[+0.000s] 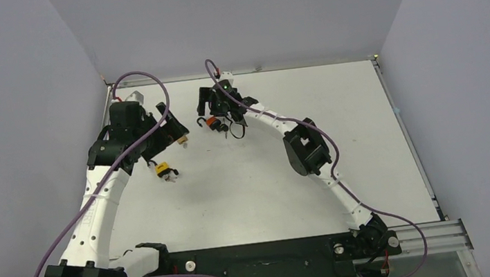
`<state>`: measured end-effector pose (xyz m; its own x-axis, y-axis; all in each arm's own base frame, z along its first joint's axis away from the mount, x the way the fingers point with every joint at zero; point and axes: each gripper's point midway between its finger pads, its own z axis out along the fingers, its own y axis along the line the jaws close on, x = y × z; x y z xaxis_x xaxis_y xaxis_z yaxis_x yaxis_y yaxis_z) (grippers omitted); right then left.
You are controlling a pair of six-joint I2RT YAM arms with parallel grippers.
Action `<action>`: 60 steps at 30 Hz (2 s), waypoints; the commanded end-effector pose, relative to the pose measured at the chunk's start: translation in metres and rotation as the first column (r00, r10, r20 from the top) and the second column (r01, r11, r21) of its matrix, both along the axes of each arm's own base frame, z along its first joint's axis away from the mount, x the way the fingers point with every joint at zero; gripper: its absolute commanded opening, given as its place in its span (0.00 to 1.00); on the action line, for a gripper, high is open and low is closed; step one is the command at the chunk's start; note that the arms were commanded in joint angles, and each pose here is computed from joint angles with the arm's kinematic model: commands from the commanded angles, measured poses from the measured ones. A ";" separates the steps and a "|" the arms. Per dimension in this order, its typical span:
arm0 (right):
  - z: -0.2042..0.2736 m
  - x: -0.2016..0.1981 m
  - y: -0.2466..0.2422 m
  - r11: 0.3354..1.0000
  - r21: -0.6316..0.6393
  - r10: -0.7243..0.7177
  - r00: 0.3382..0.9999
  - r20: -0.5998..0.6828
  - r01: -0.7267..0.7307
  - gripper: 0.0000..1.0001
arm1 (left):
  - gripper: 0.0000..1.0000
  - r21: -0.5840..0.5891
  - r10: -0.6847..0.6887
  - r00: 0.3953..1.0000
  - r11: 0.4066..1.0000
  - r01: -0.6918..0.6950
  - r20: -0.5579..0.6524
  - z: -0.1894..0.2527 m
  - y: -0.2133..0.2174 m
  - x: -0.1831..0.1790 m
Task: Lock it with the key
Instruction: Pick up the lock from the center of the board.
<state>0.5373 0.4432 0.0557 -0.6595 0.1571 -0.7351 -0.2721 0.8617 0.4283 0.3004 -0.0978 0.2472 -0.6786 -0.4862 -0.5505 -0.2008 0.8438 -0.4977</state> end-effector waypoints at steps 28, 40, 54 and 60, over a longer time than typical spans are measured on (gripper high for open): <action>-0.003 -0.054 -0.039 0.863 -0.495 -0.083 0.995 0.061 0.103 0.80 | 0.95 -0.156 -0.021 0.997 0.987 0.031 0.068 0.024 -0.010 -0.002; -0.010 -0.070 -0.031 0.856 -0.517 0.023 0.999 0.044 0.003 0.59 | 0.94 -0.186 -0.016 0.998 0.982 0.026 0.057 0.020 -0.011 -0.003; 0.003 -0.099 -0.054 0.877 -0.479 0.059 0.997 0.039 -0.033 0.00 | 0.92 -0.227 -0.006 1.000 0.974 0.011 0.019 0.000 -0.016 -0.001; 0.004 -0.135 -0.078 0.899 -0.432 0.073 0.997 -0.002 -0.067 0.00 | 0.92 -0.257 -0.001 1.000 0.966 0.000 -0.002 -0.016 -0.020 0.000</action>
